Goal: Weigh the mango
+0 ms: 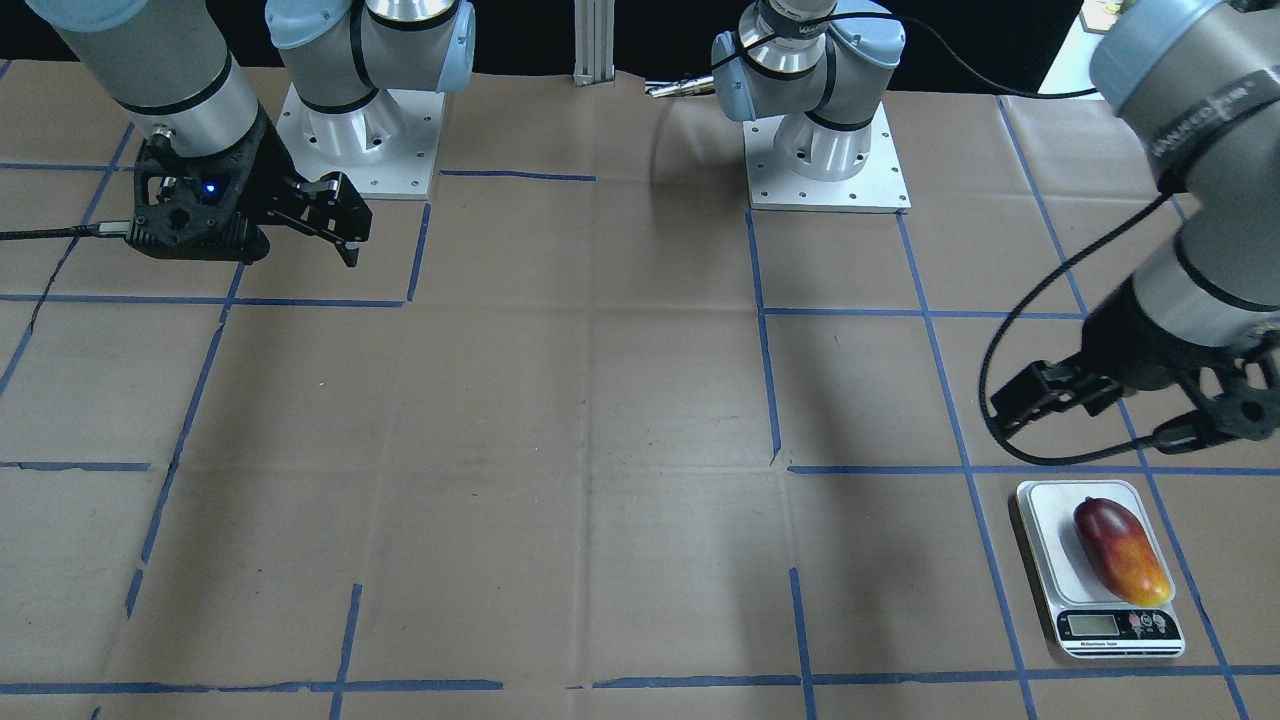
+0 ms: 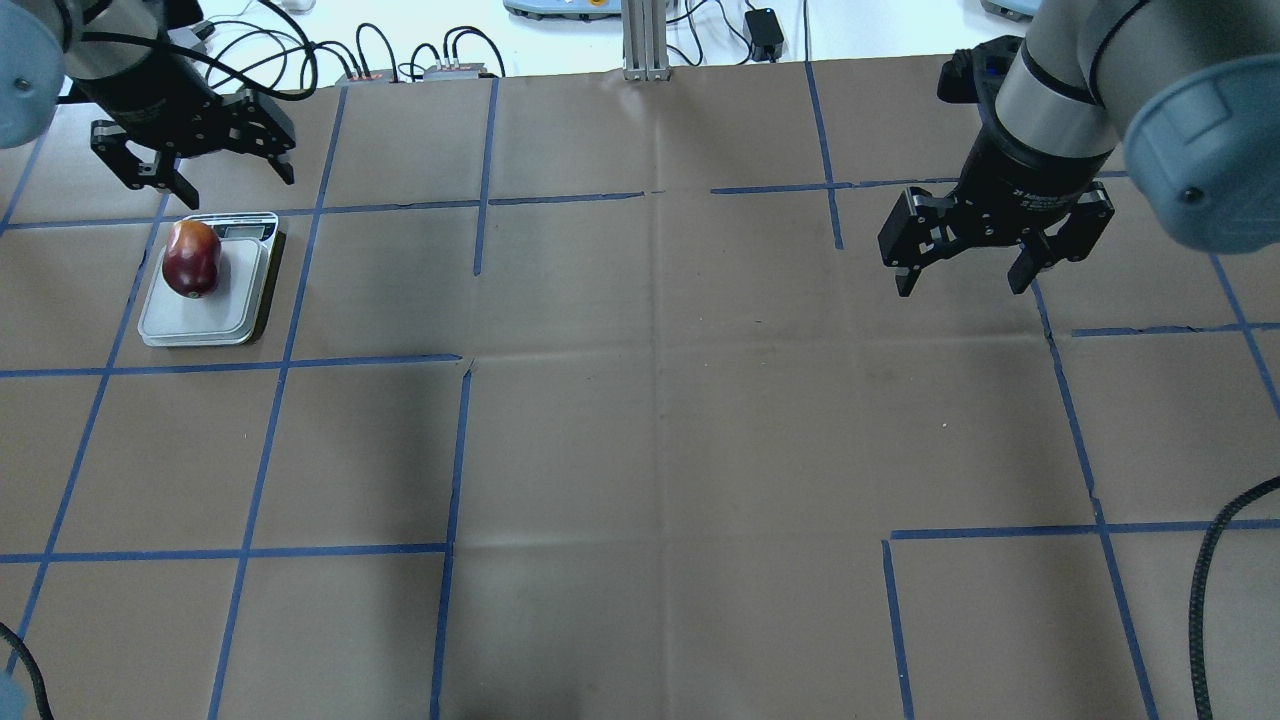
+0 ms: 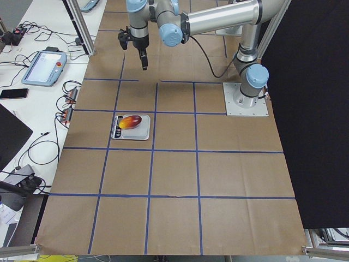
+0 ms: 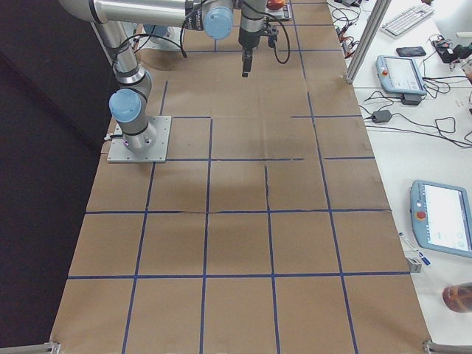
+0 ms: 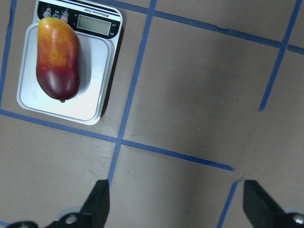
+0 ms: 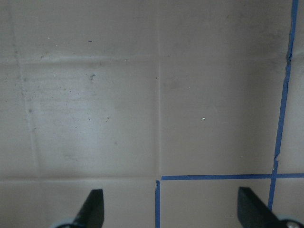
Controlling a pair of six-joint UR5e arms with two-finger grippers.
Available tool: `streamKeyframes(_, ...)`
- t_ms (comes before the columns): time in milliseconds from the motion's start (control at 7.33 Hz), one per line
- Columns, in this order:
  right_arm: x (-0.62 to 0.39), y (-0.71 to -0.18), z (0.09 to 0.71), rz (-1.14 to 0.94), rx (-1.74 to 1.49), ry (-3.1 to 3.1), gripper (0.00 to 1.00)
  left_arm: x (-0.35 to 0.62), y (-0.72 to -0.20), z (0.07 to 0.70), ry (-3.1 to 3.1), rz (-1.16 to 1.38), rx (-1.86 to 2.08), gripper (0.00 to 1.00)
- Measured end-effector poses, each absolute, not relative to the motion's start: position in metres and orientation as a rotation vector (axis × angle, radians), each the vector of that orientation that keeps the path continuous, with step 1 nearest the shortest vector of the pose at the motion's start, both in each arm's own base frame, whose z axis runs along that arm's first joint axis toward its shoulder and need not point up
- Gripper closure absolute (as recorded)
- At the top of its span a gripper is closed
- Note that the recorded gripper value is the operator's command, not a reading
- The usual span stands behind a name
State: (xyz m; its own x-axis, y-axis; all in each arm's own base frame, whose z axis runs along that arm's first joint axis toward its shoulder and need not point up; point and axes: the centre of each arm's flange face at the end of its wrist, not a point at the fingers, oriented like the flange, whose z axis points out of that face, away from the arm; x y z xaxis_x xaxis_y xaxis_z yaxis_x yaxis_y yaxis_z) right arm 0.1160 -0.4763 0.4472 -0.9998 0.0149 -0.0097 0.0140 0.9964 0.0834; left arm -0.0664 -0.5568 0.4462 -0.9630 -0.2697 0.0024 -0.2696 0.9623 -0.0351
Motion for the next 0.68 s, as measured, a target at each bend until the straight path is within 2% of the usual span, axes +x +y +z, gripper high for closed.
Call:
streamKeyframes(273, 0.116, -0.476, 0.447, 0.131, 0.023, 3.129, 0.0, -0.116, -0.515, 0.454, 3.096, -0.076, -0.364, 0.0)
streamKeyframes(682, 0.116, -0.476, 0.447, 0.131, 0.023, 3.129, 0.0, -0.153, -0.489, 0.458, 3.1, -0.076, -0.226, 0.0)
